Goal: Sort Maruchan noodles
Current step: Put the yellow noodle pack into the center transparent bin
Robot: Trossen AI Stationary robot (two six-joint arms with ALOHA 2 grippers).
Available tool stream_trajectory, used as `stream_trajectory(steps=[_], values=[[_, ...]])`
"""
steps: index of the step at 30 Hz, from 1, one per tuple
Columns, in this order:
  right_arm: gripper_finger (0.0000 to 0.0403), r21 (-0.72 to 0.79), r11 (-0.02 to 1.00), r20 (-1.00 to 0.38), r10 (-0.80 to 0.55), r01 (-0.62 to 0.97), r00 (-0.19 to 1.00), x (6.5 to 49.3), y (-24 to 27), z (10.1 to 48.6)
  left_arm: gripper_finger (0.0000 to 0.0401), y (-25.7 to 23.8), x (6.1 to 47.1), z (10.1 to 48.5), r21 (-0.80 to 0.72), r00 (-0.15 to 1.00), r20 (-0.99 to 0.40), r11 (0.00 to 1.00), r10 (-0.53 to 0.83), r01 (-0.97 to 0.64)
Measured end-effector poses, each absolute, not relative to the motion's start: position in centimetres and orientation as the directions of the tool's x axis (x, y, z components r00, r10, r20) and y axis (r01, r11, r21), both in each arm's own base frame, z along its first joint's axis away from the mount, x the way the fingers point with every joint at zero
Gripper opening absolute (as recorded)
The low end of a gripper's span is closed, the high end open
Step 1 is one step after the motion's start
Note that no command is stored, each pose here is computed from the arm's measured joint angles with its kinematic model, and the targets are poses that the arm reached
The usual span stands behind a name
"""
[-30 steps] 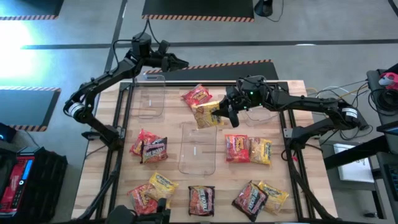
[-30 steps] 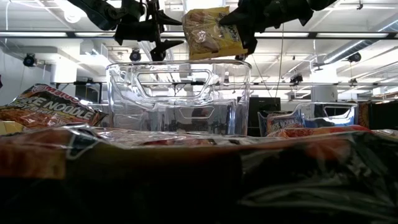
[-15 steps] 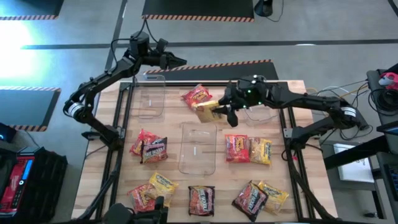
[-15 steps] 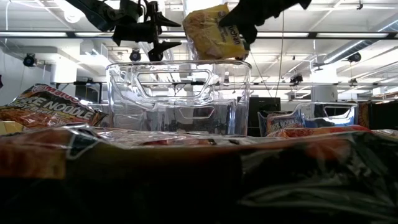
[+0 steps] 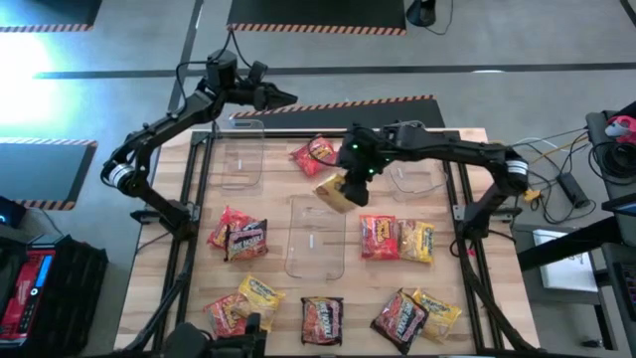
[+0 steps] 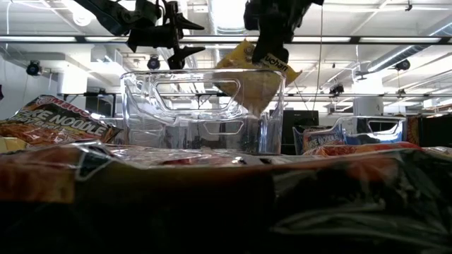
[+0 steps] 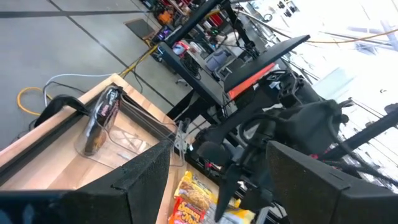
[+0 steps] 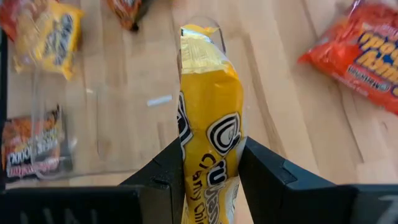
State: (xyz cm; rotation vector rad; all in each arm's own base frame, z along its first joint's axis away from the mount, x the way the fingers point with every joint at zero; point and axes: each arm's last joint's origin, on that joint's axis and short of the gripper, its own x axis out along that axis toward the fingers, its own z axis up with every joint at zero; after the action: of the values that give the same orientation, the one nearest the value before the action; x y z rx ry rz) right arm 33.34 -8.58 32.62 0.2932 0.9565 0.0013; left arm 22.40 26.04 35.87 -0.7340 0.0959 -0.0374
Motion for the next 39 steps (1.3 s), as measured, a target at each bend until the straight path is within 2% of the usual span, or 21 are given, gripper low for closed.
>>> stream_trajectory(steps=[16, 27, 39], values=[[0.0114, 0.208, 0.977, -0.822, 0.153, 0.039, 0.549, 37.0, -8.5, 31.4, 0.0249, 27.0, 21.2, 35.9, -0.666, 0.996, -0.072, 0.746, -0.044, -0.015], [0.0114, 0.214, 0.976, -0.843, 0.165, 0.037, 0.512, 38.1, -8.6, 29.9, 0.0249, 26.8, 21.1, 35.9, -0.675, 0.989, -0.062, 0.735, -0.131, 0.055], [0.0114, 0.222, 0.975, -0.87, 0.185, 0.028, 0.457, 39.6, -8.2, 27.3, 0.0249, 26.8, 21.1, 35.9, -0.676, 0.989, -0.062, 0.734, -0.134, 0.058]])
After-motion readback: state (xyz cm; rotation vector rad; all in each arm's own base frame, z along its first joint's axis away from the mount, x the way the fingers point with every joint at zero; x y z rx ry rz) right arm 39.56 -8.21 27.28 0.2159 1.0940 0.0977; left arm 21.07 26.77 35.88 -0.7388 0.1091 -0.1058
